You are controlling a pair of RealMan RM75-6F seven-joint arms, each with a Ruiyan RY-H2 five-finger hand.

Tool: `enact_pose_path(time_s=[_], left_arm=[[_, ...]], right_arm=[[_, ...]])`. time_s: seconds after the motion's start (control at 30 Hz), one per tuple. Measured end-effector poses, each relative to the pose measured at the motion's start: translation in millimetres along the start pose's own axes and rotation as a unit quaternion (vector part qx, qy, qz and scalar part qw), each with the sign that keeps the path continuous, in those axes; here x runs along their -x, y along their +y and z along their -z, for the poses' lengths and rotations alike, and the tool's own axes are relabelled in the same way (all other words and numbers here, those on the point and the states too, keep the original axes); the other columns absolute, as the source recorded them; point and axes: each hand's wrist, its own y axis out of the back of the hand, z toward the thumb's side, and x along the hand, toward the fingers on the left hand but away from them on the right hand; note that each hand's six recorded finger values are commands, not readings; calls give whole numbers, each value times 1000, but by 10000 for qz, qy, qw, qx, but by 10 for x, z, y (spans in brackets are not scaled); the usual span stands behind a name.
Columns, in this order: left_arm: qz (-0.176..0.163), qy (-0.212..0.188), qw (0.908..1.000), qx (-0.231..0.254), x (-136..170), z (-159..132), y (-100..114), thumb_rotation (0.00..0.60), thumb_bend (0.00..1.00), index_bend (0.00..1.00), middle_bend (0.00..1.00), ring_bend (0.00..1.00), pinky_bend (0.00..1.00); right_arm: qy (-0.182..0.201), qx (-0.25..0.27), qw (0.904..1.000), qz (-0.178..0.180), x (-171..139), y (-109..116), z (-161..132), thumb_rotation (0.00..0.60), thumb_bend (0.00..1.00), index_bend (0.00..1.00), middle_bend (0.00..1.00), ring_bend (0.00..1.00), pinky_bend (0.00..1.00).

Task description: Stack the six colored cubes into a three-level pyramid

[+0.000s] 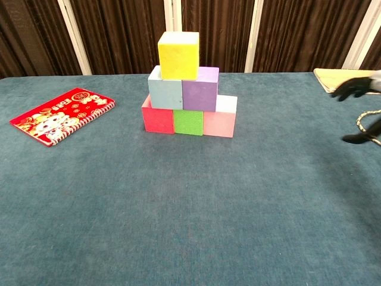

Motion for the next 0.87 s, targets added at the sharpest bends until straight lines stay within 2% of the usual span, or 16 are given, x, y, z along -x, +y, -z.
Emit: enact_pose_path(time_s=[0.2,0.43,0.7,0.87], left_arm=[[206,33,9998,-31,153,-9,-1,600,316,180,71,5,0],[552,103,9983,-143,387,47,18,600,316,180,71,5,0],[538,108,9984,-116,436,69,81,600,316,180,71,5,0],[493,-12,9987,-121,438,43,105,600,316,180,71,5,0]], right_arm=[[303,-286,9974,586,-436,138,379,600,247,211,188,117,0],[499,-923,9862,1283,-971,320,825,600,246,211,188,117,0],[603,-1143,9813,1426,-1168,442,956,600,247,211,188,117,0],[564,-1165,9826,1332,-1189,444,989,600,246,211,188,116,0]])
